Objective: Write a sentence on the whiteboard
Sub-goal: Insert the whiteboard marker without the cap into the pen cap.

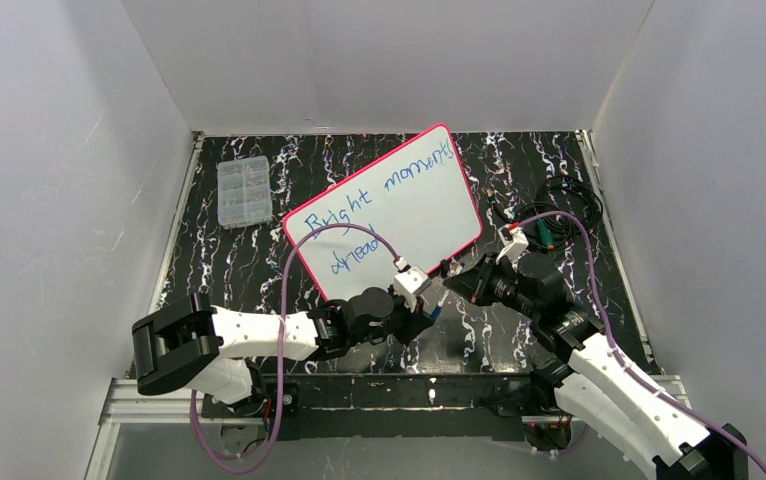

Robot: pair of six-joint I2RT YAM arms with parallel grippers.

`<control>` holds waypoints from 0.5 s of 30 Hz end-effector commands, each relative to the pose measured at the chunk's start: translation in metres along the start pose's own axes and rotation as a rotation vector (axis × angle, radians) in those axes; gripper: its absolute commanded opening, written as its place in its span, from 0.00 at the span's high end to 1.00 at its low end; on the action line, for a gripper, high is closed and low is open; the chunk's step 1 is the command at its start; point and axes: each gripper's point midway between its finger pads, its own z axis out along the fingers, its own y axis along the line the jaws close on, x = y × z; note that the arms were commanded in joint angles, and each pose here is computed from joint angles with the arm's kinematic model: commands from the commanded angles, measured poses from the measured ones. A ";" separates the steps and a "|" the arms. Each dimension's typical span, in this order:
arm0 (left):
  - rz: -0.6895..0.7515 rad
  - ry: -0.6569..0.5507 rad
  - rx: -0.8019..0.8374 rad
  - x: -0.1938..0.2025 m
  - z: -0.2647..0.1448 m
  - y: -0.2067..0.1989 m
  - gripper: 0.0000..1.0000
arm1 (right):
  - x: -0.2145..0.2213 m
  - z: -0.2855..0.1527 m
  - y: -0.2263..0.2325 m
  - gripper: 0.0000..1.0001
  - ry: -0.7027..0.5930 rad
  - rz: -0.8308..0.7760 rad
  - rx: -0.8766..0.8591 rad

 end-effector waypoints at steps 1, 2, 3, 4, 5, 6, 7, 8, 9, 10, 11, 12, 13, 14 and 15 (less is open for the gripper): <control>-0.033 -0.267 0.024 -0.090 0.001 -0.014 1.00 | 0.041 -0.004 -0.014 0.99 0.149 0.016 0.015; -0.034 -0.273 0.025 -0.093 0.001 -0.013 1.00 | 0.044 -0.004 -0.016 0.99 0.157 0.017 0.021; -0.035 -0.277 0.027 -0.095 0.001 -0.013 1.00 | 0.046 -0.004 -0.017 0.99 0.163 0.016 0.024; -0.035 -0.278 0.030 -0.096 0.002 -0.013 1.00 | 0.048 -0.004 -0.019 0.99 0.169 0.015 0.028; -0.035 -0.282 0.033 -0.098 0.003 -0.013 1.00 | 0.050 -0.005 -0.020 0.99 0.174 0.016 0.031; -0.032 -0.284 0.034 -0.099 0.003 -0.013 1.00 | 0.051 -0.005 -0.021 0.99 0.178 0.016 0.034; -0.030 -0.285 0.035 -0.100 0.004 -0.013 1.00 | 0.053 -0.005 -0.022 0.99 0.184 0.015 0.036; -0.030 -0.289 0.035 -0.102 0.004 -0.013 1.00 | 0.054 -0.005 -0.023 0.99 0.187 0.013 0.038; -0.031 -0.292 0.035 -0.104 0.004 -0.012 1.00 | 0.056 -0.005 -0.024 0.99 0.192 0.014 0.041; -0.030 -0.293 0.037 -0.105 0.005 -0.012 1.00 | 0.058 -0.005 -0.024 0.99 0.196 0.013 0.042; -0.030 -0.296 0.040 -0.107 0.005 -0.012 1.00 | 0.058 -0.005 -0.025 0.99 0.197 0.011 0.045; -0.030 -0.297 0.044 -0.108 0.006 -0.012 1.00 | 0.059 -0.005 -0.026 0.99 0.199 0.013 0.047; -0.029 -0.299 0.049 -0.109 0.007 -0.013 1.00 | 0.060 -0.005 -0.026 0.99 0.199 0.011 0.049; -0.026 -0.302 0.050 -0.111 0.008 -0.014 1.00 | 0.061 -0.005 -0.027 0.99 0.202 0.012 0.051; -0.023 -0.303 0.049 -0.112 0.008 -0.014 1.00 | 0.062 -0.005 -0.027 0.99 0.206 0.009 0.053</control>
